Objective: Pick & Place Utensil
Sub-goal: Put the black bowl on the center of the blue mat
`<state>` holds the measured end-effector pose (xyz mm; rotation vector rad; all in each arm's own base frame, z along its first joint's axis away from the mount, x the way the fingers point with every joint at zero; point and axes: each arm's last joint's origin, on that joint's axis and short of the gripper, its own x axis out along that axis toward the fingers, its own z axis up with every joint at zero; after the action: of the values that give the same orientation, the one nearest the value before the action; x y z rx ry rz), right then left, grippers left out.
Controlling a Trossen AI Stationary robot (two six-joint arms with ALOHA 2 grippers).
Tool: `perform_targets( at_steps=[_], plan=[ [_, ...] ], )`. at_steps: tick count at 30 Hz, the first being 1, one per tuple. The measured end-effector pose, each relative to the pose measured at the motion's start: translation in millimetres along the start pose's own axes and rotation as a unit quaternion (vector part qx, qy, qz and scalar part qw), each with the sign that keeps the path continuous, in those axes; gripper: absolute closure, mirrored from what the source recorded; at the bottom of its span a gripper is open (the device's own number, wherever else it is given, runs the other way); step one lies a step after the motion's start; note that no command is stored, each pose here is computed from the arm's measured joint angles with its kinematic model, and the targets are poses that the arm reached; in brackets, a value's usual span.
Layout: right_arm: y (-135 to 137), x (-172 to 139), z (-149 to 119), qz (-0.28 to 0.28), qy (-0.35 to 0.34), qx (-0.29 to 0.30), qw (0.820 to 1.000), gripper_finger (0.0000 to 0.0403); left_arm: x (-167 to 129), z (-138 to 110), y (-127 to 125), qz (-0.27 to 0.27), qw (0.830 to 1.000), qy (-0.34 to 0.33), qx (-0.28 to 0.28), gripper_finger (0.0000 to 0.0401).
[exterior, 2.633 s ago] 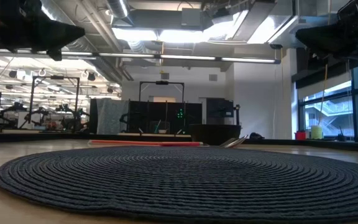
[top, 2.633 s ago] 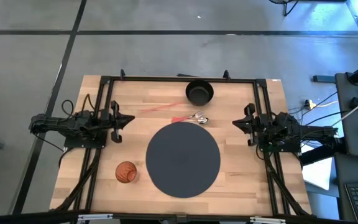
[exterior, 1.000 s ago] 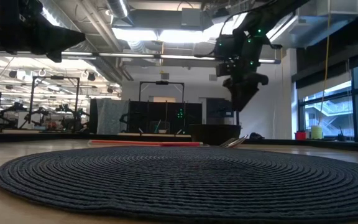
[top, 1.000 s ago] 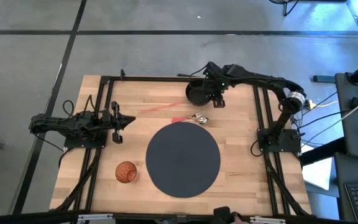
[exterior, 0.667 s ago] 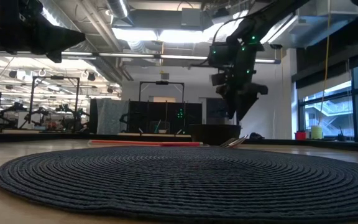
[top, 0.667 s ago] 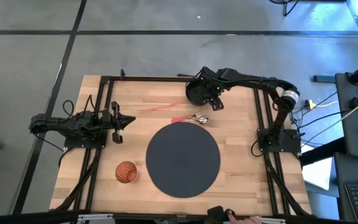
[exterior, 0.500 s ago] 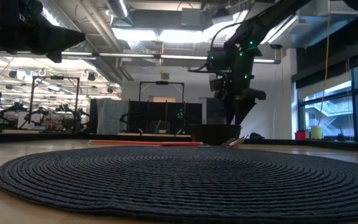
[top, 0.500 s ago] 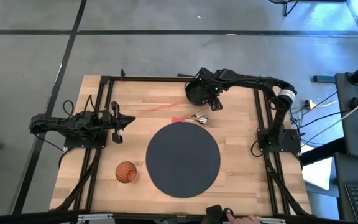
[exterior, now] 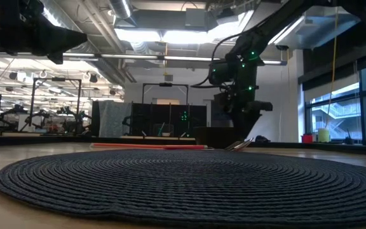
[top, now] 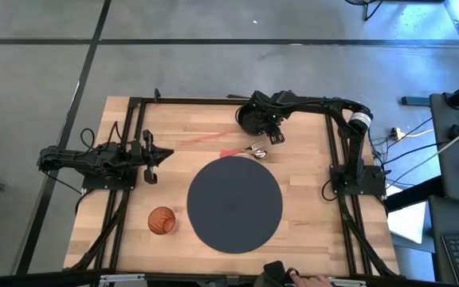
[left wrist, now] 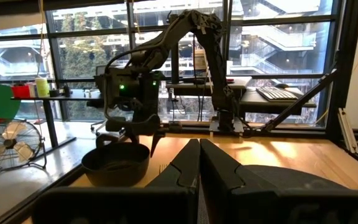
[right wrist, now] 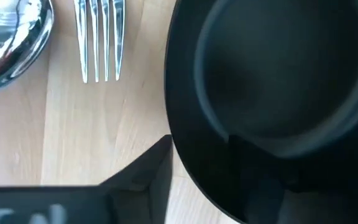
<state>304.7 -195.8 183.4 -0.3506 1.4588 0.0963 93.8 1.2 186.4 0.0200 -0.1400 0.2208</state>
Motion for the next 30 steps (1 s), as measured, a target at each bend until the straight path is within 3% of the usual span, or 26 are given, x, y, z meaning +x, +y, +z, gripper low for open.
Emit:
perform_targets(
  at_steps=[8,15,21,30],
  plan=[
    [-0.4,0.0,-0.4,-0.009,0.011,0.012,1.0,0.039,0.0,0.0,0.0,0.0,1.0,0.0,0.0,0.0397],
    [-3.1,-11.0,-0.8,-0.044,0.043,0.031,0.998,0.0396,0.0,0.0,0.0,0.0,1.0,0.0,0.0,0.0397],
    [1.6,-57.7,9.8,-0.08,0.008,0.044,0.996,0.0398,0.0,0.0,0.0,0.0,1.0,0.0,0.0,0.0397],
    [63.1,-145.3,48.1,-0.073,-0.116,0.002,0.991,0.0399,0.0,0.0,0.0,0.0,1.0,0.0,0.0,0.0397]
  ],
)
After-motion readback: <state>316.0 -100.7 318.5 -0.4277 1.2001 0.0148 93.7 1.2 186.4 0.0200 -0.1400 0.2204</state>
